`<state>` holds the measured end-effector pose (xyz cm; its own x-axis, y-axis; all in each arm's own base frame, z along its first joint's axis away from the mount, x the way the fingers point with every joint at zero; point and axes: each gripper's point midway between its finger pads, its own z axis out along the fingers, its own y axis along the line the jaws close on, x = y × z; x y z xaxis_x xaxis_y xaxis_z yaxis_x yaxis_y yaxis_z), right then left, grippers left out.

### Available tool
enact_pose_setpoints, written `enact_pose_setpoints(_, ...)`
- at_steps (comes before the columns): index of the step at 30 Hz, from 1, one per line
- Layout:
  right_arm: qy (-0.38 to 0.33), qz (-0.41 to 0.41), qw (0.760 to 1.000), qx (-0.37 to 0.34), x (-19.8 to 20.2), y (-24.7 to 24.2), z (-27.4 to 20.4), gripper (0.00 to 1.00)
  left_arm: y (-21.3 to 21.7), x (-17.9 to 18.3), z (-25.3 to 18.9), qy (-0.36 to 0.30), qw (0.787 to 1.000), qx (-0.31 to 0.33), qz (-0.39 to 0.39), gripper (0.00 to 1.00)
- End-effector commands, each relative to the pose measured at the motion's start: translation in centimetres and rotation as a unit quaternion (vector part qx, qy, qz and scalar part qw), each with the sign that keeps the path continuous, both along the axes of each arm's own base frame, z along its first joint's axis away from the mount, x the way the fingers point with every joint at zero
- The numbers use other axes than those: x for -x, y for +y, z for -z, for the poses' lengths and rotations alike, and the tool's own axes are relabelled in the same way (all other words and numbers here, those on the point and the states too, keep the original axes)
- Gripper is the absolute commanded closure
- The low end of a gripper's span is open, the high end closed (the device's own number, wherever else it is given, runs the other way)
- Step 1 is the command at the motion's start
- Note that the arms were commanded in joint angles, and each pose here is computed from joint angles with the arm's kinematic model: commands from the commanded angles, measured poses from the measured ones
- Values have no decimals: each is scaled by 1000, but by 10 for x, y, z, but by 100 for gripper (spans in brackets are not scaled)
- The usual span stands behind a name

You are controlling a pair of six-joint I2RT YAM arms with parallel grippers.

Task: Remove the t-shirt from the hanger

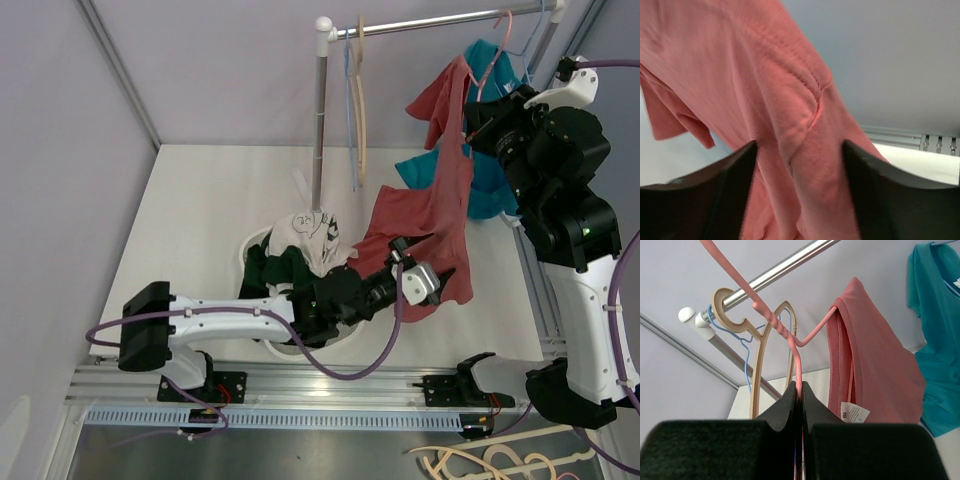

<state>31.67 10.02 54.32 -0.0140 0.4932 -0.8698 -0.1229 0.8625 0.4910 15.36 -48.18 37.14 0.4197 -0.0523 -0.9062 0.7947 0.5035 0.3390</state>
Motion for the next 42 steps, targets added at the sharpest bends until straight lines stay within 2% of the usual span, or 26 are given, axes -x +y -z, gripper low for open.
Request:
enact_pose_setpoints(1, -57, -11, 998, -20, 12, 0, -37, 100, -11, -10, -12, 42, 998, 12, 33, 33)
enact_pose_setpoints(2, -62, -14, 998, -22, 15, 0, -43, 100, -12, -17, -7, 48, 998, 3, 33, 40)
enact_pose_setpoints(3, -61, -14, 998, -21, 14, 1, -43, 100, -16, -18, 3, 58, 998, -12, 37, 61)
enact_pose_setpoints(6, -62, -12, 998, -18, 13, 0, -43, 100, -25, -21, 8, 58, 997, -37, 42, 99)
enact_pose_setpoints(9, -56, -3, 998, -11, 5, 0, -38, 100, -25, -12, 4, 55, 996, -42, 56, 99)
enact_pose_setpoints(10, -49, 0, 999, -5, -1, 1, -33, 100, -20, 0, -13, 45, 997, -19, 62, 99)
enact_pose_setpoints(12, -46, 12, 999, 2, -9, 0, -30, 100, -14, 10, -19, 26, 998, -15, 57, 99)
enact_pose_setpoints(17, -40, 28, 999, 13, -33, 3, -21, 100, -8, 64, -40, 12, 996, -1, 92, 99)
enact_pose_setpoints(19, -40, 33, 999, 17, -39, 4, -21, 100, -9, 86, -37, 4, 994, -2, 105, 99)
enact_pose_setpoints(25, -39, 46, 998, 26, -57, 3, -24, 100, -14, 116, -18, 9, 992, -10, 123, 99)
enact_pose_setpoints(29, -40, 45, 998, 25, -61, 2, -27, 100, -23, 124, 4, 27, 990, -29, 136, 99)
enact_pose_setpoints(31, -42, 42, 998, 24, -61, 1, -31, 100, -29, 137, 21, 57, 984, -35, 168, 99)
enact_pose_setpoints(33, -44, 39, 998, 22, -59, 0, -36, 100, -32, 137, 39, 87, 982, -27, 167, 99)
enact_pose_setpoints(36, -51, 39, 998, 24, -53, -4, -44, 100, -24, 127, 52, 98, 984, 5, 147, 99)
enact_pose_setpoints(39, -54, 33, 998, 26, -43, -6, -51, 100, -21, 116, 67, 109, 986, -13, 125, 99)
enact_pose_setpoints(42, -56, 11, 998, 22, -28, -3, -57, 100, -14, 81, 63, 129, 989, 5, 75, 99)
